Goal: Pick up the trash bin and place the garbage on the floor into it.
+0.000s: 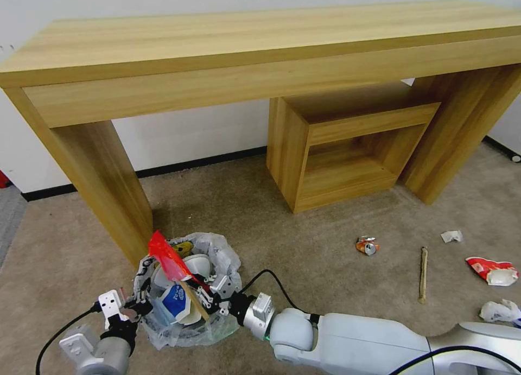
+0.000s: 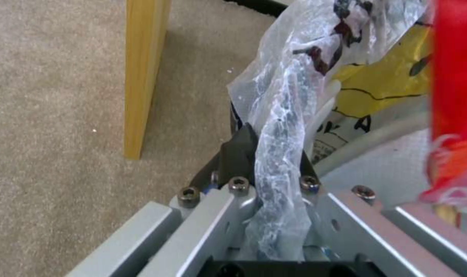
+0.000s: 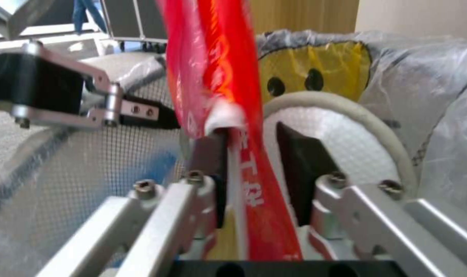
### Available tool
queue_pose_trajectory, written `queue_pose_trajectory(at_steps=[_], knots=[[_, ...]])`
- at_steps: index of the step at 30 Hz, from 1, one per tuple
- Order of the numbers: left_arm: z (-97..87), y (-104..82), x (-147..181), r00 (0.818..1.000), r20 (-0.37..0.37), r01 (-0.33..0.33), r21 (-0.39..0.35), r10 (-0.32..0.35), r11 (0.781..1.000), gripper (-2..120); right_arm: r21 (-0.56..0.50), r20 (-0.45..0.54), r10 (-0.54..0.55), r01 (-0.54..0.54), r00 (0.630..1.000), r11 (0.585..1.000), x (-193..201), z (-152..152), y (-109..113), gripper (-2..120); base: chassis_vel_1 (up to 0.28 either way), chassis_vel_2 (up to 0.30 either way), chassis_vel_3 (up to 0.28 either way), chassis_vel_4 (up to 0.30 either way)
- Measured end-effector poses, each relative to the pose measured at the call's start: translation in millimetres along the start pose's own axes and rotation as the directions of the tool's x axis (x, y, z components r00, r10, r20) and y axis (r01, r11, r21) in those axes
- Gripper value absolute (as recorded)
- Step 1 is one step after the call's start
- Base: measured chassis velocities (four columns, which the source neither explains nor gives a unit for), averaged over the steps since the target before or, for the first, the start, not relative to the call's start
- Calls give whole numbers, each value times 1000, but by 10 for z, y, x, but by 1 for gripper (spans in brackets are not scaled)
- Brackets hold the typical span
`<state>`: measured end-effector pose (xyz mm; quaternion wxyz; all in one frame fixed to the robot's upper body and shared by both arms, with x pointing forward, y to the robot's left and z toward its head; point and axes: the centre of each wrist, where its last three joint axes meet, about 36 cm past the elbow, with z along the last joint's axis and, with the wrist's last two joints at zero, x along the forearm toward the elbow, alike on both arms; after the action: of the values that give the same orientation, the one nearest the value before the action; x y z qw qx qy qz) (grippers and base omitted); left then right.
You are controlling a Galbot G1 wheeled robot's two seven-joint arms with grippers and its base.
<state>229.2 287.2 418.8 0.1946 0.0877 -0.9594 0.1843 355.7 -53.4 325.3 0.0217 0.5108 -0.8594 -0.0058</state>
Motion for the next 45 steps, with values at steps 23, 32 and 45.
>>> queue_pose_trajectory(at_steps=[23,32,45], knots=[[-31,82,-31,999,-4,37,-14,-37,999,1,-97,118,181,-170,976,981,38,-596,-312,93,0,0,0,0],[-21,52,-6,1000,-6,28,-11,-28,1000,1,-88,100,165,-157,981,984,67,-506,-240,92,0,0,0,0],[-21,2,6,1000,2,17,-5,-17,1000,1,-71,53,54,-50,997,996,-5,-417,13,86,0,0,0,0]])
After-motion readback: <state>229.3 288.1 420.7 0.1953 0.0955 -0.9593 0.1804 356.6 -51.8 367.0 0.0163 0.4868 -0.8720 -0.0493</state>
